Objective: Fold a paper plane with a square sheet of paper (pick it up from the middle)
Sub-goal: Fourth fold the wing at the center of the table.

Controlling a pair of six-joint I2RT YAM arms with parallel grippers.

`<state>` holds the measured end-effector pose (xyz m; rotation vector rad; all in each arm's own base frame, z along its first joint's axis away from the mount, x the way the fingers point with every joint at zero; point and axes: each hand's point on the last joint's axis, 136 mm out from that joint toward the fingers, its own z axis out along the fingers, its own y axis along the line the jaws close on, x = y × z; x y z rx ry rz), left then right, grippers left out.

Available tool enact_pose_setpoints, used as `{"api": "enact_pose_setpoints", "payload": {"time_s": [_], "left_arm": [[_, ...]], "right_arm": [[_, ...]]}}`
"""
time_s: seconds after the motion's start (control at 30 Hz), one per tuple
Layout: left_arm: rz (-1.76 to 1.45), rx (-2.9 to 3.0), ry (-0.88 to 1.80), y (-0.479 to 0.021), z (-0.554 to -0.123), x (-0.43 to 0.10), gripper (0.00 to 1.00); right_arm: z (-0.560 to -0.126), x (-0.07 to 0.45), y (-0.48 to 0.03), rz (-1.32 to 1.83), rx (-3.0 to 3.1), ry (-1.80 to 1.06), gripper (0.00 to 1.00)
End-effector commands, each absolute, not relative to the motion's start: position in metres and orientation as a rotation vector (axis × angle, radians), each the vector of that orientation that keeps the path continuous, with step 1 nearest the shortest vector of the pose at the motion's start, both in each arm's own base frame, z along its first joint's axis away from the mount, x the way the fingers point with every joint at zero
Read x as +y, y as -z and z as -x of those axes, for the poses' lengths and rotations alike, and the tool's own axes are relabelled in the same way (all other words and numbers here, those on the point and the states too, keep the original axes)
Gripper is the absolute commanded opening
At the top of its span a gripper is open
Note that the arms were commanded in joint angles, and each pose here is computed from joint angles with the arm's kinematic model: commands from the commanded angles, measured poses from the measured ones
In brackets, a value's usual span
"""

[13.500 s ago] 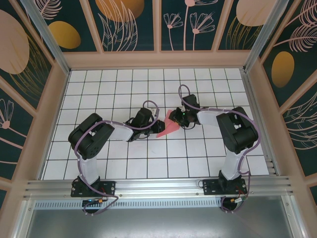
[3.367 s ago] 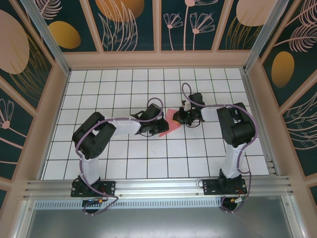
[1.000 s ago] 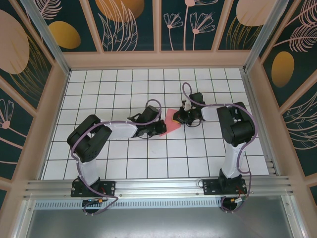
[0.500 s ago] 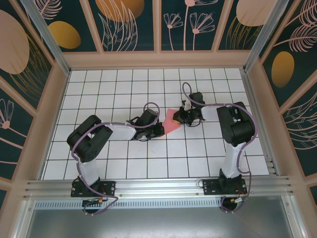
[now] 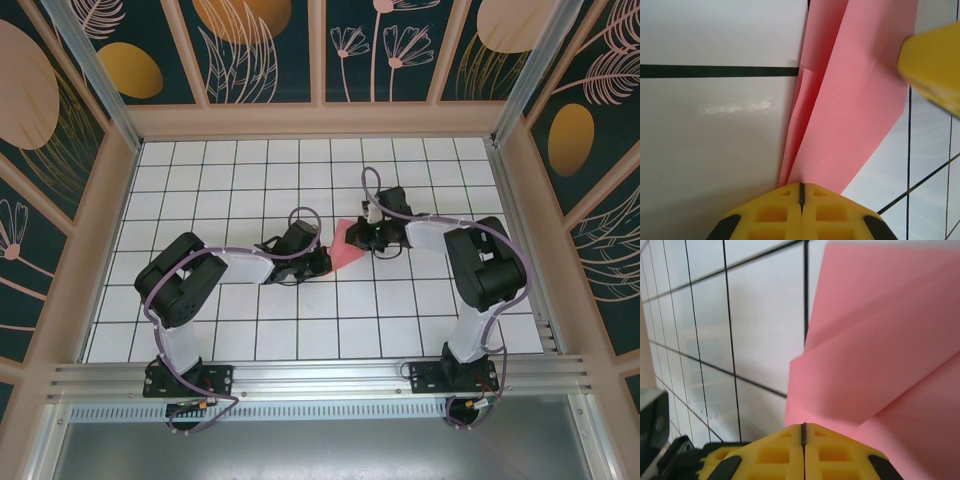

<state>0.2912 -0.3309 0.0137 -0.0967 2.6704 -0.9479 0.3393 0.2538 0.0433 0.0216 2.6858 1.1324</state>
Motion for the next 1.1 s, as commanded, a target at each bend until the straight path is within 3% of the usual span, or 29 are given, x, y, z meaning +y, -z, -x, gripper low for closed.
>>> {"api": "enact_pose_setpoints", "payload": {"time_s": [0.0,0.5,1.07], "left_arm": [[0.167,2.835,0.747,0.029,-0.264,-0.299,0.00],[0.189,2.849,0.747,0.031,-0.263,-0.299,0.00],[0.190,2.901,0.744,0.045,-0.244,-0.289,0.00]], "right_arm": [[-0.320,0.263,-0.035,0.057,2.715,-1.145,0.08],[-0.304,0.278,-0.008,0.158,2.804,-1.206,0.06],[-0.399,0.222,-0.004,-0.148,2.707,-0.989,0.06]]}}
